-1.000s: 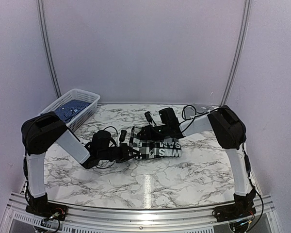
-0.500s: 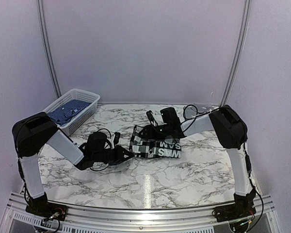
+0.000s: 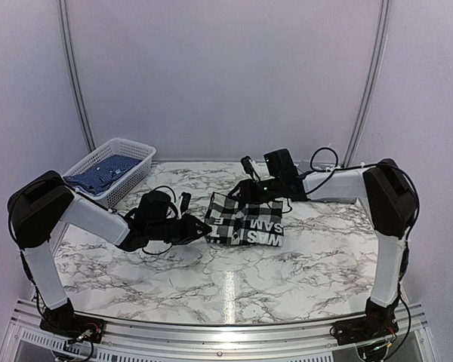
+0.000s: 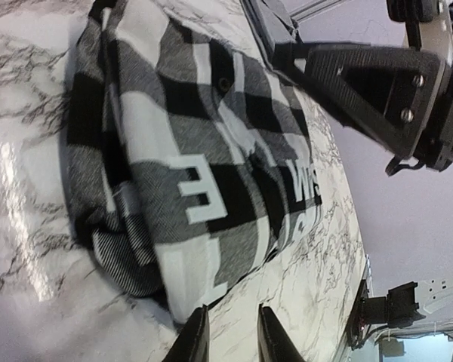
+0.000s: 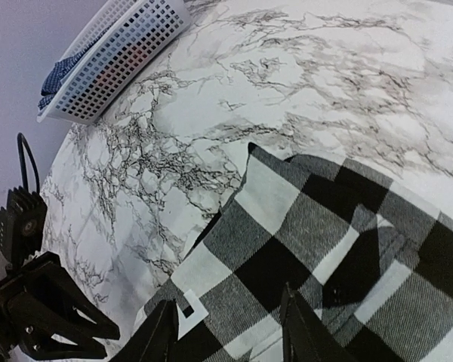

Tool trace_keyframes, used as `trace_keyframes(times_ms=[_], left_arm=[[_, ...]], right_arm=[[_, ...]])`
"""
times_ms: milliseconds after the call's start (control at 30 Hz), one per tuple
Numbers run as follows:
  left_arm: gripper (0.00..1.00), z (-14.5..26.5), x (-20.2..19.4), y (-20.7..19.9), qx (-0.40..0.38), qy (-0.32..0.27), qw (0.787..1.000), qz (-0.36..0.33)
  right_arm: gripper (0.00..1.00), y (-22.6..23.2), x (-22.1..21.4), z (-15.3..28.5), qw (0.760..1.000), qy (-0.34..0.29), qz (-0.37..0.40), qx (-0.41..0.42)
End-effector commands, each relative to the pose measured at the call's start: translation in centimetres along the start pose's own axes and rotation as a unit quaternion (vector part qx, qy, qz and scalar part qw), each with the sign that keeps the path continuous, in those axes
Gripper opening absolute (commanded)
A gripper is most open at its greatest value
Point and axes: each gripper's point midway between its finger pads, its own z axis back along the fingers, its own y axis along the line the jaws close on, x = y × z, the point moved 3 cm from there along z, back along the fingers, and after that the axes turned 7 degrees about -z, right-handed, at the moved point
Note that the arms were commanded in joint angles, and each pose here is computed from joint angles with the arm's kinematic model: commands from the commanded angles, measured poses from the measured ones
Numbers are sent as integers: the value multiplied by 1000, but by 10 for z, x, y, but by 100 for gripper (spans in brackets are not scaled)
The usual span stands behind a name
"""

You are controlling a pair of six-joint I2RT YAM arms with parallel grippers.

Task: Fold and stack the long sleeve shirts
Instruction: Smooth out the square-folded shirt at the center of the board.

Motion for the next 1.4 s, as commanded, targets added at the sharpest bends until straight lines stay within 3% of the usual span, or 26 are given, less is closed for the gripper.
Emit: trace_keyframes(times_ms=[0,200,433,667,967,1167,1367], left_arm=[[23,-7,26,-14,19,-5,999,-32],[25,-38,47,-21,20,8,999,-48],[21,-68,29,16,67,47,997,-8],[18,-55,10,47,118,61,991,20],[19,-35,35,26,109,34,994,3],[27,-22,59,27,128,14,992,1],[40,-28,65,46,165,51,985,-9]], right_arm=[[41,-14,-22,22,999,20,-22,-14],[39,-27,-45,37,999,21,-35,-23],[39,-49,-56,31,998,30,-53,-28],[41,-49,-51,28,998,31,-51,-29],[43,-61,-41,60,996,6,-59,-65],[41,-88,-52,71,992,3,-81,-92],[39,-109,-68,60,989,26,-93,-109]])
